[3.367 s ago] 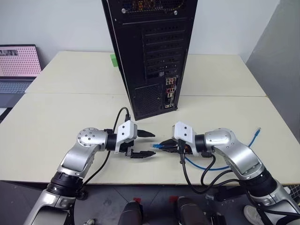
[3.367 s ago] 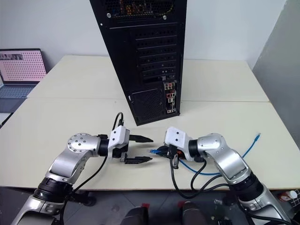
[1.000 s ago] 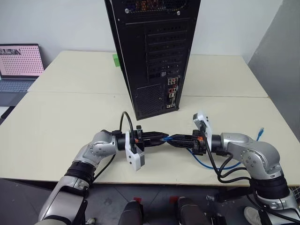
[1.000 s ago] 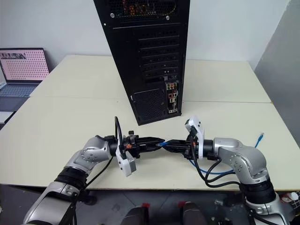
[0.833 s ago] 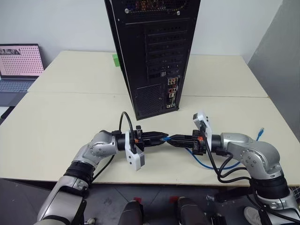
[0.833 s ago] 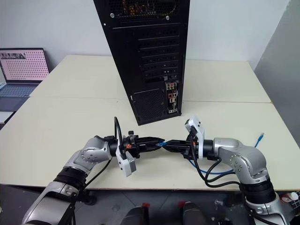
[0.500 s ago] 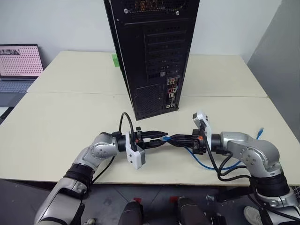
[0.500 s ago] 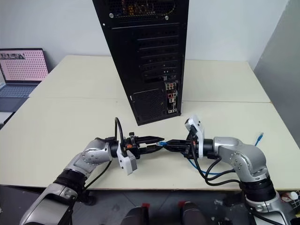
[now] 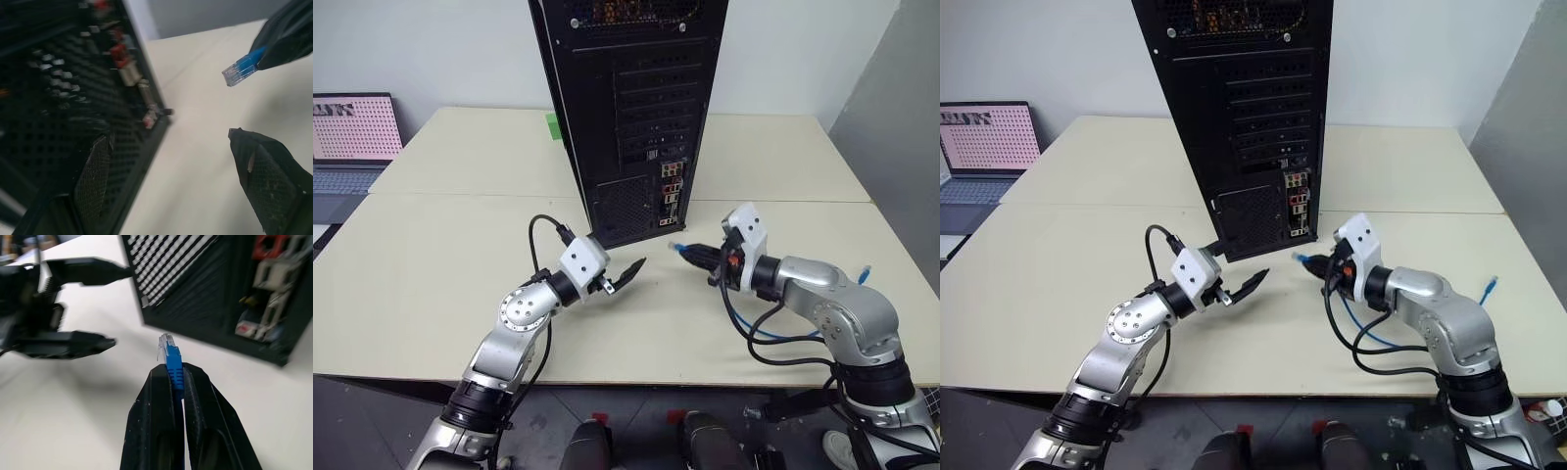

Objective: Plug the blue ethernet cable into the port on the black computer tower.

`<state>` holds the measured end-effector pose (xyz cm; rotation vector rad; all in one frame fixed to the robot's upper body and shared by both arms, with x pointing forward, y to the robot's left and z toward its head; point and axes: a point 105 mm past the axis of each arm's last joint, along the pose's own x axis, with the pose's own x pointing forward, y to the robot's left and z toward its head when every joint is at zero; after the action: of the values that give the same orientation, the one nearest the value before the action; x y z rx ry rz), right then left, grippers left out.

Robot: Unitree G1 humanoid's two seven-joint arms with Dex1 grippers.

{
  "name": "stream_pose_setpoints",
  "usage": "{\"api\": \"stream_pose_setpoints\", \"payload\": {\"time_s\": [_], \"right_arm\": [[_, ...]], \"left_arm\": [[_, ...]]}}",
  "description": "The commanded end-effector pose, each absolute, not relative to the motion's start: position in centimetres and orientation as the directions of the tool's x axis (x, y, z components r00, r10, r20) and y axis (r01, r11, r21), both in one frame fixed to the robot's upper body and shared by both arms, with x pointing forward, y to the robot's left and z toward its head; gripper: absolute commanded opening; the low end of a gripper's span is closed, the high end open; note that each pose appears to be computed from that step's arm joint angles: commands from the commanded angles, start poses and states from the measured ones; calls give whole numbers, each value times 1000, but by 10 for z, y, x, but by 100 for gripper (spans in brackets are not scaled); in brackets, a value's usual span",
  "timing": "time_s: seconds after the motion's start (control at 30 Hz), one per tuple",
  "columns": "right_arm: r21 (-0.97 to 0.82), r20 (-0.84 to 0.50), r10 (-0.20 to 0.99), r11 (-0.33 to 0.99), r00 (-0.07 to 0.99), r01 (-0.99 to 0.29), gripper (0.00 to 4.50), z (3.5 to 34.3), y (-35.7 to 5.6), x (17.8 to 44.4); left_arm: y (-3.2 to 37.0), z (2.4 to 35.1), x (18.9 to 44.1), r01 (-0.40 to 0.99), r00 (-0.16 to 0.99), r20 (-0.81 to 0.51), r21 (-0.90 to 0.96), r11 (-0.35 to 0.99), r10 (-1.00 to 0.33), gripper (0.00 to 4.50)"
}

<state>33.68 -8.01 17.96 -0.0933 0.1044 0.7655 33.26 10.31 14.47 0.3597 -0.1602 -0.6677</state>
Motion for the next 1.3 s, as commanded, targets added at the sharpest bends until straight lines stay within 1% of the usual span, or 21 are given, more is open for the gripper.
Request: {"api": "stream_pose_setpoints", "payload": {"time_s": [0.03,0.23,0.37,0.6,1.3], "right_arm": [[-97,-1,572,816,820,-570,0,206,-76,355],[-76,63,493,869,868,-489,0,213,-63,365],[-60,79,473,881,877,-470,0,214,-56,367],[-53,87,461,888,883,-458,0,212,-47,372],[-53,77,449,893,890,-446,0,204,-42,381]], "left_arm": [[92,161,331,546,812,16,329,770,-583,388],[80,170,331,531,834,22,240,813,-551,388],[74,172,327,544,829,25,199,815,-559,388],[68,174,321,585,795,32,223,779,-606,388],[67,173,321,591,787,36,239,770,-615,388]]}}
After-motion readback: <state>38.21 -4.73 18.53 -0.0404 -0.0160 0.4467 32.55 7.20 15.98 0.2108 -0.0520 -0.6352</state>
